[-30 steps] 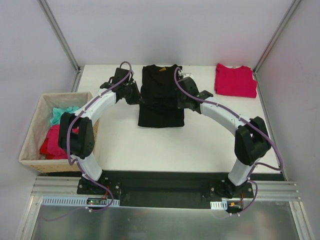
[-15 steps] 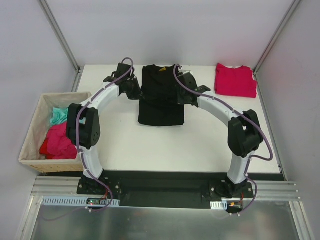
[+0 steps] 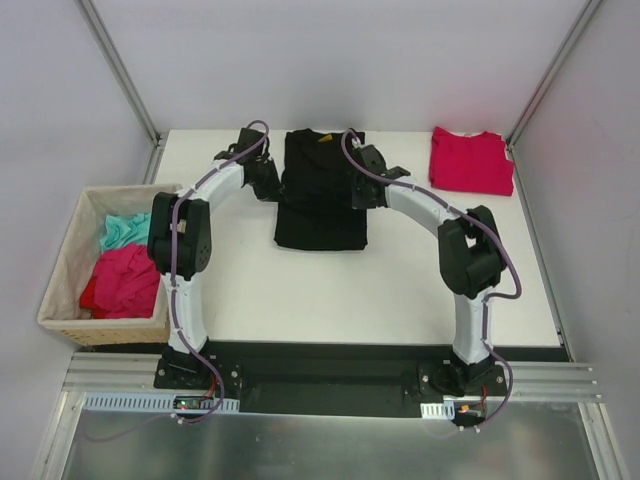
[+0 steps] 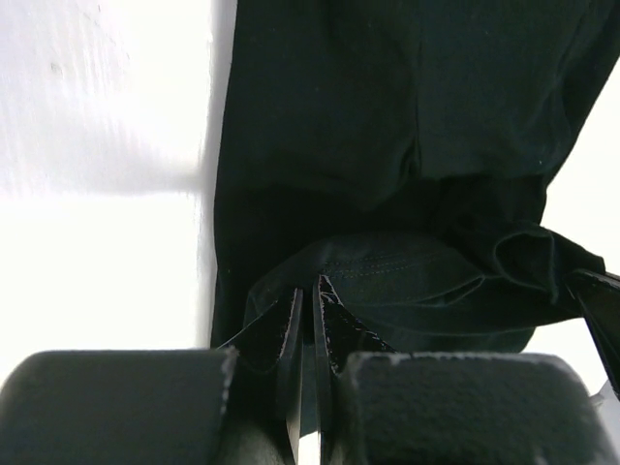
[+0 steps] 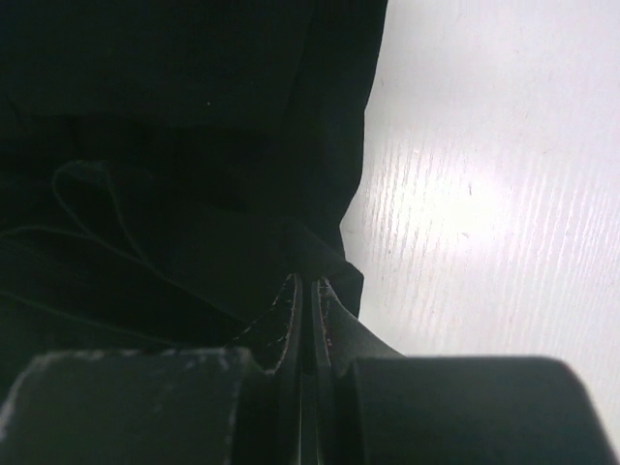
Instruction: Fold and stack the t-shirts
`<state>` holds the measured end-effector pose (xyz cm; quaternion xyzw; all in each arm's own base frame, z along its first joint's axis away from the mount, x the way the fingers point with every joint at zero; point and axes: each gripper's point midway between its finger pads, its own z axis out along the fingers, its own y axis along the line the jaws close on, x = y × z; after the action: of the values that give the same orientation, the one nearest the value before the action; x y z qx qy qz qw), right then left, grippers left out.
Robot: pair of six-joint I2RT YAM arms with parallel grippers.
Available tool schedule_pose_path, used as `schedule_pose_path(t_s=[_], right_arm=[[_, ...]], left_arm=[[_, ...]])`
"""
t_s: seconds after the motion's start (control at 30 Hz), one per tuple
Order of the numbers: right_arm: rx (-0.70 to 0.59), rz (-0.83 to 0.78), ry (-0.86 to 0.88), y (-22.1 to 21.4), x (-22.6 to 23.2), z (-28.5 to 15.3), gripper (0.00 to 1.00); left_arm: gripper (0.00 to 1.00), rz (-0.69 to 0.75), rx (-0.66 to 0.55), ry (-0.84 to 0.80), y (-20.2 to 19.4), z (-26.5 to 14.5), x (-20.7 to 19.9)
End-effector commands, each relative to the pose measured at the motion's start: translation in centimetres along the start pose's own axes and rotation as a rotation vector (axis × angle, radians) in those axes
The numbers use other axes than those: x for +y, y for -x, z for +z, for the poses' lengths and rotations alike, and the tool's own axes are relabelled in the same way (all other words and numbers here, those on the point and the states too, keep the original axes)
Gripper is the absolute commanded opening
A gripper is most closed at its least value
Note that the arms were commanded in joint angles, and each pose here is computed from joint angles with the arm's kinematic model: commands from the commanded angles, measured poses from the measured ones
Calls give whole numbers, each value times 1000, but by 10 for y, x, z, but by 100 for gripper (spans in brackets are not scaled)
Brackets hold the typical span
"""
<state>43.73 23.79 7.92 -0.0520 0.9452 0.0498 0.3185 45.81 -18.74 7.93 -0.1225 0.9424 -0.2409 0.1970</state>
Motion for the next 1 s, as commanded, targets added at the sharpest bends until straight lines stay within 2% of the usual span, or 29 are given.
schedule_pose_path(t_s=[0.0,0.03,0.07,0.1,0.13,0.17,0.23,0.27,0.47,0.57,0.77,0.97], right_arm=[[-32,-5,18,24,4,-3,3],[-30,-6,15,25,3,-1,6],[-27,-6,12,26,2,0,19],[-32,-4,11,30,3,2,28],[-37,-8,10,32,4,3,37],[-38,-8,1,34,2,3,51],[-60,-7,-2,42,1,-2,60],[-68,-8,-2,44,1,-4,69],[-115,12,19,49,1,-38,71],[-144,-4,26,40,5,-64,71],[-185,-73,46,15,20,-111,70],[-106,-83,38,-12,25,-94,69]], left_arm=[[0,26,-36,-8,21,-5,-5],[0,18,-31,-2,22,-3,-2],[8,18,-31,-4,23,-1,-2],[18,18,-37,-3,26,0,-2],[44,20,-41,-3,27,0,-3],[98,19,-47,1,30,0,-2],[99,25,-70,-1,36,-6,-6],[99,27,-79,-3,38,-10,-8],[99,45,-147,-42,40,-55,-26],[99,14,-140,-78,22,-79,-33],[99,90,-156,-110,-26,-120,-51],[99,100,-107,-95,-54,-116,-39]])
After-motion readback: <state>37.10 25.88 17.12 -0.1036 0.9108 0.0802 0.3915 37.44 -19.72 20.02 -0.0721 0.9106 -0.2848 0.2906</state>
